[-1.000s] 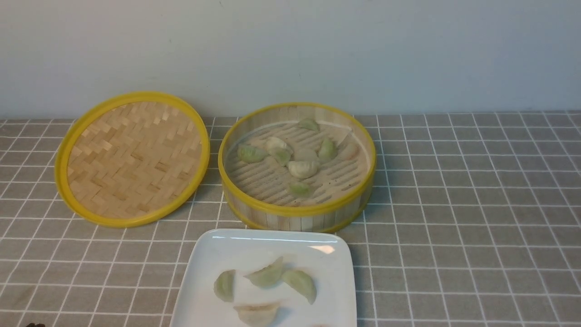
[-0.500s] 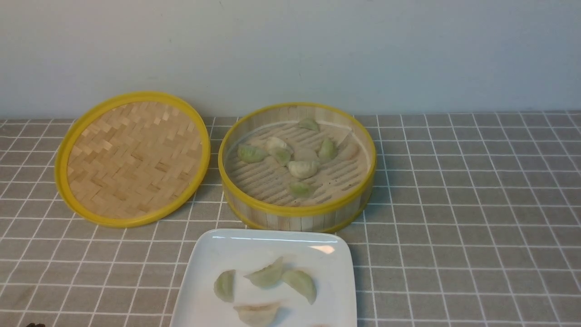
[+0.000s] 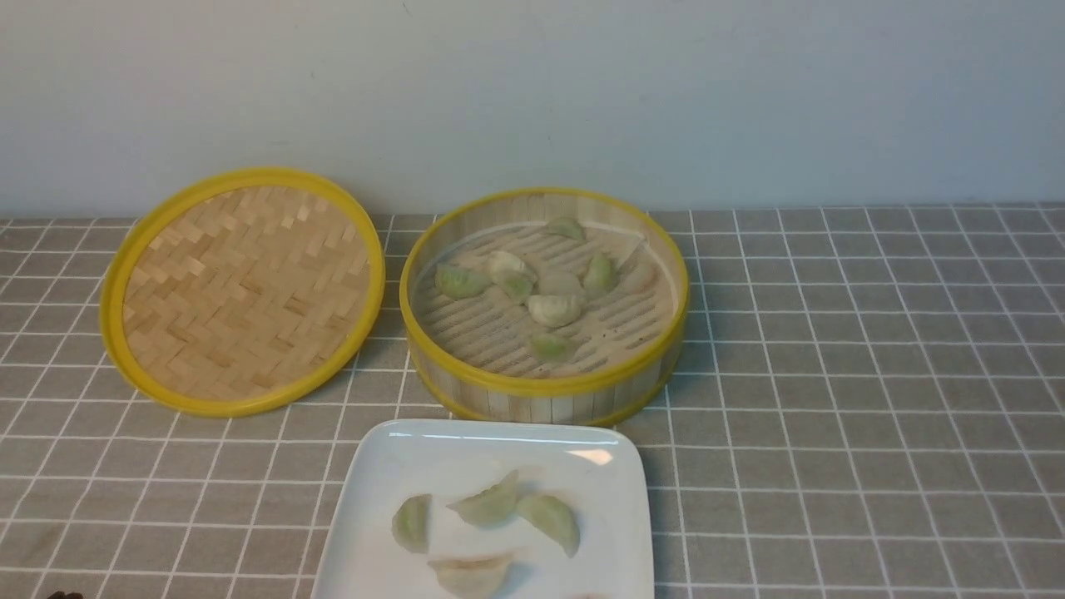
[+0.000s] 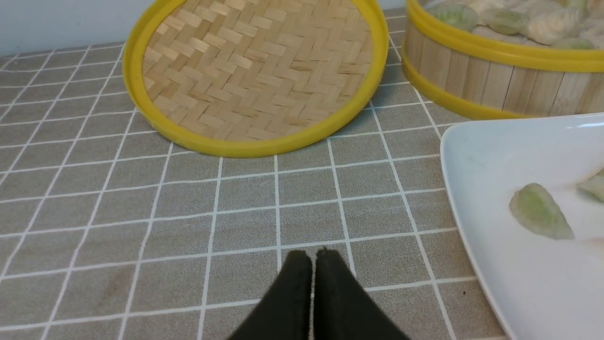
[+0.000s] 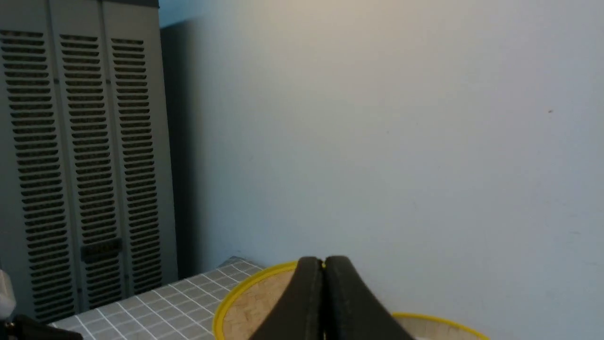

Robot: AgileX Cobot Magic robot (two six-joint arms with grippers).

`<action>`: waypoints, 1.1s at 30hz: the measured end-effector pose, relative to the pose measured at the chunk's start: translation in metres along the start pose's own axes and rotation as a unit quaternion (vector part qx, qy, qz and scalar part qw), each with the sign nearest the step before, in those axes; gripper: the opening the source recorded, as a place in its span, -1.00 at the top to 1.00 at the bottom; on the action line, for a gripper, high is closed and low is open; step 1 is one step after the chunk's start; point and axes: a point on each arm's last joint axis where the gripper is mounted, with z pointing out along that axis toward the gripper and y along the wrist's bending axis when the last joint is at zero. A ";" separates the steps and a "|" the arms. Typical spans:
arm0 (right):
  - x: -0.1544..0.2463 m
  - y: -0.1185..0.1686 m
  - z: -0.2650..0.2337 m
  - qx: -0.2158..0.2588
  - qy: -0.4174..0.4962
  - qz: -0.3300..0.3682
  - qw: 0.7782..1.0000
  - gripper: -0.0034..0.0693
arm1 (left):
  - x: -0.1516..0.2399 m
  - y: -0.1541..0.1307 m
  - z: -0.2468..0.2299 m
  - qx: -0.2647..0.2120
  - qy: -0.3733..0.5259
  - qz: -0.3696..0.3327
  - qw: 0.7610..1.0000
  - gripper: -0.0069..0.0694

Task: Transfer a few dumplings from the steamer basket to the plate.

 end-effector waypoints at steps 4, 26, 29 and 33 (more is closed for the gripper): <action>0.012 -0.007 -0.004 0.090 0.065 -0.019 0.994 0.95 | 0.000 0.000 0.000 0.000 0.000 0.000 1.000 0.83; 0.151 -0.042 -0.024 0.338 0.214 -0.023 0.916 0.95 | 0.000 0.000 0.000 0.000 0.000 0.000 1.000 0.83; 0.149 -0.041 -0.025 0.338 0.194 -0.030 0.920 0.95 | 0.000 0.000 0.000 0.000 0.000 0.000 1.000 0.83; 0.149 -0.041 -0.025 0.338 0.193 -0.031 0.921 0.95 | 0.000 0.000 0.000 0.000 0.000 0.000 1.000 0.83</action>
